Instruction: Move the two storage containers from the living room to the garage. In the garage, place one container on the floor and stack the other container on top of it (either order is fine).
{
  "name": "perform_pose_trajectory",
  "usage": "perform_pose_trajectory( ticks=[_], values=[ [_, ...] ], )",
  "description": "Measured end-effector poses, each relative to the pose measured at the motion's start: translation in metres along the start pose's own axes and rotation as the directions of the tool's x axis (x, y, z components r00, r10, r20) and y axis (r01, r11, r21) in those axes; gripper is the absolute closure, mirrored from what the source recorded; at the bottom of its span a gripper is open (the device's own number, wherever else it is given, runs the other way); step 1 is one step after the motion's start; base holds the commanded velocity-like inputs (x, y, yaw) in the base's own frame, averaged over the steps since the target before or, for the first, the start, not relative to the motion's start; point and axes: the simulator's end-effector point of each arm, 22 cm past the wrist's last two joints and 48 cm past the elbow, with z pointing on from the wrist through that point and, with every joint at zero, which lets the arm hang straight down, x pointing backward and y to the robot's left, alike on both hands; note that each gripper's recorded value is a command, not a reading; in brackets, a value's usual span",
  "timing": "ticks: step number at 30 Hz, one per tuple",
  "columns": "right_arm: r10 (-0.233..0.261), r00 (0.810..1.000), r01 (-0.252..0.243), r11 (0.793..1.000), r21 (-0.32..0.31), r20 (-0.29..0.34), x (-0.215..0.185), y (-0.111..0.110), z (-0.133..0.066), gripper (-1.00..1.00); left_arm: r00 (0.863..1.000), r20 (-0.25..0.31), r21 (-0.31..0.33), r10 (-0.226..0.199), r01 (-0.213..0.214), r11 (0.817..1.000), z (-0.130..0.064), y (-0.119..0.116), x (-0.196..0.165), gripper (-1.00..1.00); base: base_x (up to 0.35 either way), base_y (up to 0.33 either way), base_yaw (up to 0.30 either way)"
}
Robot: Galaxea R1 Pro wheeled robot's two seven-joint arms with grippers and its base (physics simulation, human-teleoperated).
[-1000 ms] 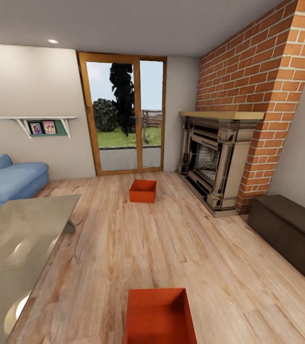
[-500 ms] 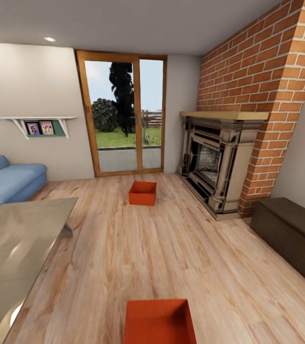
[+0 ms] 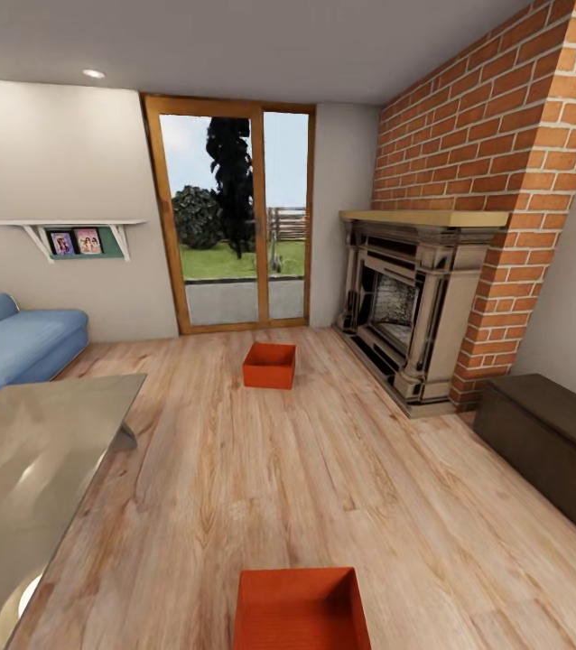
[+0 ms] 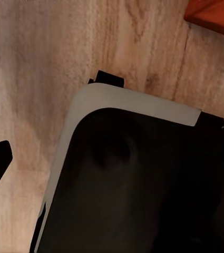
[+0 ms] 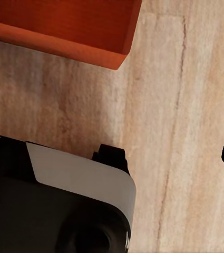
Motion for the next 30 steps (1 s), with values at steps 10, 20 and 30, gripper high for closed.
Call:
perform_pose_trajectory(
  ticks=[10, 20, 30],
  values=[
    [0.000, 1.000, 0.000, 1.000, 0.000, 0.000, -0.0003, -0.0001, 0.0000, -1.00, 1.000, -0.001, 0.000, 0.001, -0.001, 1.000, 0.0000, 0.0004, 0.0002, -1.00, 0.000, -0.173, 0.000],
    [0.001, 1.000, -0.001, 1.000, 0.000, -0.001, 0.0001, 0.0000, 0.0000, -1.00, 1.000, -0.003, -0.004, -0.001, 0.001, 1.000, -0.0001, 0.0020, 0.0016, -1.00, 0.000, -0.058, 0.000],
    [0.003, 1.000, -0.003, 1.000, 0.008, 0.001, 0.0002, -0.0033, 0.0000, -1.00, 1.000, -0.005, -0.004, -0.002, 0.002, 1.000, 0.0000, 0.0019, 0.0028, -1.00, 0.000, 0.000, 0.000]
  ],
)
